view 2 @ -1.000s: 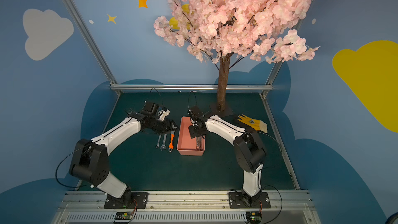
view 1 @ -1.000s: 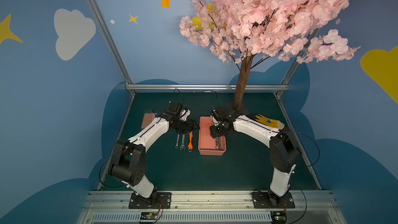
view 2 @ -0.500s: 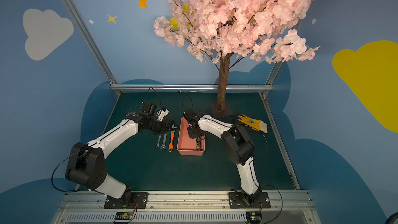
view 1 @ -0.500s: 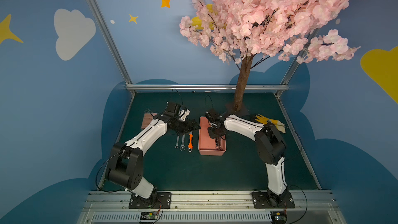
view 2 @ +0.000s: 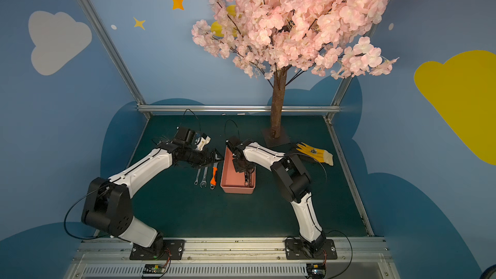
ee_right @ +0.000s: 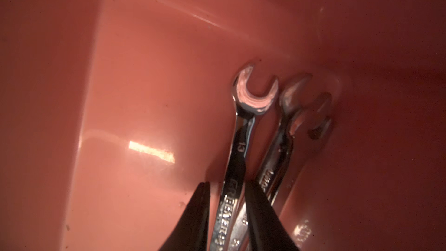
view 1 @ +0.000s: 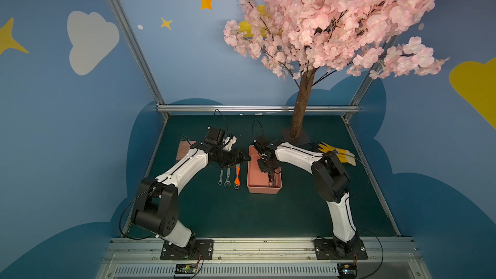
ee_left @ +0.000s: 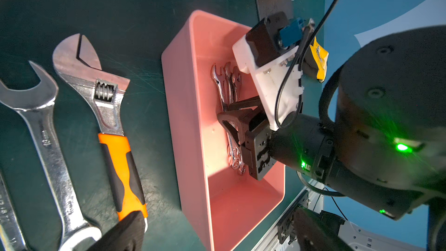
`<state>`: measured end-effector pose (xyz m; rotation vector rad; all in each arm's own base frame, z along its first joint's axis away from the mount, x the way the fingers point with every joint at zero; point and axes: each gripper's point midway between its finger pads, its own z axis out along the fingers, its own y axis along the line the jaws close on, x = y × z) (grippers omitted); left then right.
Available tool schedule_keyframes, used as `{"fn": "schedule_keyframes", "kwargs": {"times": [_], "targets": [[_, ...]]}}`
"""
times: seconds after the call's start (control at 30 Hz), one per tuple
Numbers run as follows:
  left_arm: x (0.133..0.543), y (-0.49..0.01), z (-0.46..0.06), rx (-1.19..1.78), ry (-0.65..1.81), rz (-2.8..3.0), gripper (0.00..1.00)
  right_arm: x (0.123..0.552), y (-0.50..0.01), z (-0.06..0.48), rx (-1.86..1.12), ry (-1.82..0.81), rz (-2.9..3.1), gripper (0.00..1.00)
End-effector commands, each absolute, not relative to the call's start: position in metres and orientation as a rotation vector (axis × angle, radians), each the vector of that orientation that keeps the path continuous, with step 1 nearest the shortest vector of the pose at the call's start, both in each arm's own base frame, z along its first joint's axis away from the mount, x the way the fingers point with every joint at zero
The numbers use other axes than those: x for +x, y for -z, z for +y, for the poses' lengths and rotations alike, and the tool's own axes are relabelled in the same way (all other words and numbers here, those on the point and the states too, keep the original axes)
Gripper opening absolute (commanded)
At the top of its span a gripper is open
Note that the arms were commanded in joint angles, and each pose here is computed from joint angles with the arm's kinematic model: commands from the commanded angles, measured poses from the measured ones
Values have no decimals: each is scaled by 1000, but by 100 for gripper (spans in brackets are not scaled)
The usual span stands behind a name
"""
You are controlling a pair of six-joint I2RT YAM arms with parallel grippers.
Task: Take out the wrench from the storage box
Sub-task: Pick up the wrench from the storage box.
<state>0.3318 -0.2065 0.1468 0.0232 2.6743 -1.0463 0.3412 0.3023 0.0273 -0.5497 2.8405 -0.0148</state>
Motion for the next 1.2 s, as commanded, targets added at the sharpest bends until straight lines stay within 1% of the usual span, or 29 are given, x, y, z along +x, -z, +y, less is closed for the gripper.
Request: {"fn": "schedule_keyframes", "kwargs": {"times": [0.0, 0.3, 0.4, 0.5, 0.53, 0.73, 1.17], "targets": [[326, -146, -203, 38, 1045, 2678, 100, 331, -10, 305, -566, 52, 2887, 27], [323, -144, -201, 56, 1056, 2692, 100, 320, 9, 306, -523, 36, 2946, 24], [324, -145, -201, 63, 1055, 2690, 100, 320, 14, 302, -508, 69, 2951, 16], [323, -145, -199, 65, 1047, 2693, 100, 323, 7, 305, -507, 46, 2930, 3], [323, -145, -199, 64, 1047, 2693, 100, 325, 3, 307, -510, 35, 2918, 0], [325, -144, -201, 56, 1064, 2697, 100, 332, -26, 313, -529, 0, 2854, 0], [327, -156, -200, 56, 1063, 2670, 100, 340, -109, 313, -534, -47, 2708, 0]]}}
